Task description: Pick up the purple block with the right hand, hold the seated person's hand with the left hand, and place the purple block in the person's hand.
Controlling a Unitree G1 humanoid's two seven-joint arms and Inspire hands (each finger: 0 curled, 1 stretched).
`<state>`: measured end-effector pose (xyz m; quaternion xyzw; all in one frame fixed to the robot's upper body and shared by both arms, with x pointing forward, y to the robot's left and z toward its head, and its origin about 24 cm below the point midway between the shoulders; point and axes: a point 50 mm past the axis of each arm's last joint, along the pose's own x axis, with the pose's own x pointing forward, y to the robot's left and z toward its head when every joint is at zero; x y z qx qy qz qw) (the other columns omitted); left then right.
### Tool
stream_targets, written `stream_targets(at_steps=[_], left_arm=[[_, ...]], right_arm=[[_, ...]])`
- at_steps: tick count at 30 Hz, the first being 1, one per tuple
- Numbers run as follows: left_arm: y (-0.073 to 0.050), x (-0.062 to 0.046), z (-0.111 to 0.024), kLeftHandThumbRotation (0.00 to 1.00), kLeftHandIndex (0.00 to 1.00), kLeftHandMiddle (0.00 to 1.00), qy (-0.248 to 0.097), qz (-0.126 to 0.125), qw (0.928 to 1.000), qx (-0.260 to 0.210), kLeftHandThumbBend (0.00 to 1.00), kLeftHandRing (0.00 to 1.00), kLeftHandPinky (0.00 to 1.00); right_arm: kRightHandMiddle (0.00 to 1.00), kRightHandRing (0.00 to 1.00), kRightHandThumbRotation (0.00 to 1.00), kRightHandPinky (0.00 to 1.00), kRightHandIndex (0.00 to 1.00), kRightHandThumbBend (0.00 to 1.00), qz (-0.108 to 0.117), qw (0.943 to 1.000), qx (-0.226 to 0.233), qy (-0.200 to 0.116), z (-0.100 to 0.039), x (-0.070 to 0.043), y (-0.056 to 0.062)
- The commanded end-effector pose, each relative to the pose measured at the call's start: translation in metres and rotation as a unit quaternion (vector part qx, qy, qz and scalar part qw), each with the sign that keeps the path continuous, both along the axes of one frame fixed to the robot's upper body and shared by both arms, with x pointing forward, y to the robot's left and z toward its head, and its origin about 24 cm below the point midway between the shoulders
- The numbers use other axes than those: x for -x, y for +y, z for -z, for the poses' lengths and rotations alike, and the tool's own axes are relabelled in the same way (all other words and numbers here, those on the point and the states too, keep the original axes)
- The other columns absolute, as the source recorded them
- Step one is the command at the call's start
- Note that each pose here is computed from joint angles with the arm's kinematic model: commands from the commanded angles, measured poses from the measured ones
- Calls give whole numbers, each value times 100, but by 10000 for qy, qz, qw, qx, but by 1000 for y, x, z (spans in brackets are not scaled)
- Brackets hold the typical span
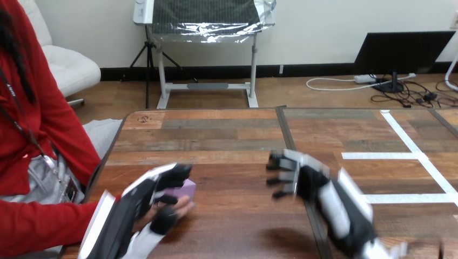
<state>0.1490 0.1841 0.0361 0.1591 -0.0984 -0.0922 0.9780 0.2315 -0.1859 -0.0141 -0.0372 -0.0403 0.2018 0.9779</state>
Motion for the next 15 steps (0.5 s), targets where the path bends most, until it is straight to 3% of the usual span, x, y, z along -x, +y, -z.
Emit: stream_targets(at_steps=[1, 6, 15], left_arm=[[-5, 5, -14, 100, 76, 79, -503, -80, 9959, 750, 82, 80, 79], [-6, 9, -14, 100, 77, 79, -566, -125, 9940, 931, 76, 80, 80], [-8, 13, -14, 100, 76, 78, -494, -254, 9900, 1296, 75, 80, 77]], right_arm=[[87, 86, 100, 85, 89, 85, -22, 9981, -556, -254, -14, 13, 16], [89, 89, 100, 89, 91, 88, 51, 9973, -724, -142, -13, 23, 20], [90, 89, 100, 93, 91, 89, 211, 9964, -815, -73, -16, 28, 24]])
